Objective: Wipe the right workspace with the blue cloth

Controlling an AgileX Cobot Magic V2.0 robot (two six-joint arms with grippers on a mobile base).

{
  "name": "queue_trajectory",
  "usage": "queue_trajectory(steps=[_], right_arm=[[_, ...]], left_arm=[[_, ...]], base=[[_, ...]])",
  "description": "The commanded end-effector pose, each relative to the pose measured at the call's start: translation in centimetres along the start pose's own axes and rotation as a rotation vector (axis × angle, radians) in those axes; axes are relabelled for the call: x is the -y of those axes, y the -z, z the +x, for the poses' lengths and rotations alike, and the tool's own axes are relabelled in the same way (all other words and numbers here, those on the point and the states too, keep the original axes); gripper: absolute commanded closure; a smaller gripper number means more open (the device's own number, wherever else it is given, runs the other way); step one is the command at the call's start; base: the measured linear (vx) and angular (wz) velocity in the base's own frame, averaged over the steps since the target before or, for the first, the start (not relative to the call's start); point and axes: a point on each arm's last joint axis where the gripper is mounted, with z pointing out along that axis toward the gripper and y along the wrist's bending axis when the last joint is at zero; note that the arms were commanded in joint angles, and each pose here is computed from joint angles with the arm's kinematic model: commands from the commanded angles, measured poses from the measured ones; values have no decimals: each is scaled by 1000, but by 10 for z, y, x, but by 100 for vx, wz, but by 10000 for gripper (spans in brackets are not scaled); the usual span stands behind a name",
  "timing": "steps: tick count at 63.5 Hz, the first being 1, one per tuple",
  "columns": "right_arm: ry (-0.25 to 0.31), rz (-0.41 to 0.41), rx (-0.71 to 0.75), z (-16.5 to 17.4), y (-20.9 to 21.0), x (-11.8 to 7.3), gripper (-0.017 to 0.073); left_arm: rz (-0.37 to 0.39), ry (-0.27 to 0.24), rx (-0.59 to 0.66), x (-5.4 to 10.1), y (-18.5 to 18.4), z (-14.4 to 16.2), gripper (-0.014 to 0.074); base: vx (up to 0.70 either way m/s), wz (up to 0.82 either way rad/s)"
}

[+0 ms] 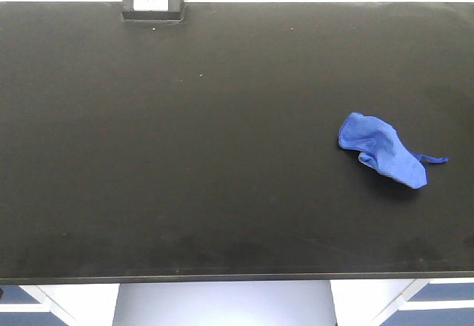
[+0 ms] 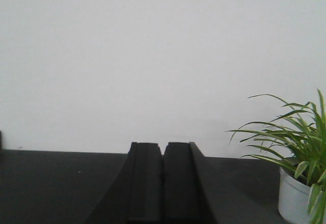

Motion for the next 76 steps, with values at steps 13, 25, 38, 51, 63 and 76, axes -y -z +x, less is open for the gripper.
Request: queue_trajectory(steps=[13,25,38,51,63,76], right_arm=[[-16,43,17,89,15,-4,567],[-85,9,-63,133,23,-9,567],[-61,-98,-83,153,23,-16,567],[-40,-104,-47,161,23,-17,567],[-31,-105,-49,161,23,-17,567],[-33,-105,-47,161,23,-17,567]], left_arm=[[18,6,63,1,-1,2,599],[18,6,63,1,-1,2,599],[18,6,63,1,-1,2,599],[18,6,63,1,-1,2,599],[18,6,63,1,-1,2,599],[18,6,63,1,-1,2,599]], base=[[0,0],[0,0],[0,0],[0,0],[0,0],[0,0]])
